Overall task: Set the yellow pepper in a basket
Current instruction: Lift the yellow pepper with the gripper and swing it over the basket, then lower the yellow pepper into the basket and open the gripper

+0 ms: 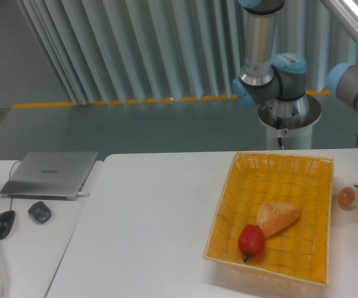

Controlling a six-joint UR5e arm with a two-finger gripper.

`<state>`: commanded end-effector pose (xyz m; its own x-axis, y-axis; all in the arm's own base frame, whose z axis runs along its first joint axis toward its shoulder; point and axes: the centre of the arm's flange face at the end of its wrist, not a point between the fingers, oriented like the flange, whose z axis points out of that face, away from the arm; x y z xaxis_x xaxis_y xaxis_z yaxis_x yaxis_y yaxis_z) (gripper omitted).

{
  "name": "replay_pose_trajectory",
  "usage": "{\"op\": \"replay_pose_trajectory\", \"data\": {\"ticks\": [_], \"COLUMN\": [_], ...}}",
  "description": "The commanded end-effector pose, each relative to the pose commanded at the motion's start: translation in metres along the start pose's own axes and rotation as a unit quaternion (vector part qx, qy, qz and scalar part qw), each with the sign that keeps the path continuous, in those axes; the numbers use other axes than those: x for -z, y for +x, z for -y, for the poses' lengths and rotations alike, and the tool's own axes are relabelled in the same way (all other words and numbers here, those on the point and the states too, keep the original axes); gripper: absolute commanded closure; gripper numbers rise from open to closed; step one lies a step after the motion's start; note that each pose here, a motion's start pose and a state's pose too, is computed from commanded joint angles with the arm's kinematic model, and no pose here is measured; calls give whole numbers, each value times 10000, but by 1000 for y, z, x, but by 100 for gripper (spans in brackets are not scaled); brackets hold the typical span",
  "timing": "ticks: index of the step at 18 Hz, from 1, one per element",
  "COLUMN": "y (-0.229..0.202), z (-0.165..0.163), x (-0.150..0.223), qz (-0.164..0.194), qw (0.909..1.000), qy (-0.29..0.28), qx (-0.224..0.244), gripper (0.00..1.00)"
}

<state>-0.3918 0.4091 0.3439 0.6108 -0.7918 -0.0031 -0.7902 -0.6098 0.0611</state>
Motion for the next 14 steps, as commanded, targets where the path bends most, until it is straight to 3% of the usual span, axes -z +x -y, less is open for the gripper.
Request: {"op": "replay_pose_trajectory", "data": {"ticks": [8,14], "y": [42,83], "z": [65,82], "x": [51,64], "qz": [72,205], "qw": [9998,9996], "qy": [18,-6], "qx": [156,187], "gripper": [61,58]}}
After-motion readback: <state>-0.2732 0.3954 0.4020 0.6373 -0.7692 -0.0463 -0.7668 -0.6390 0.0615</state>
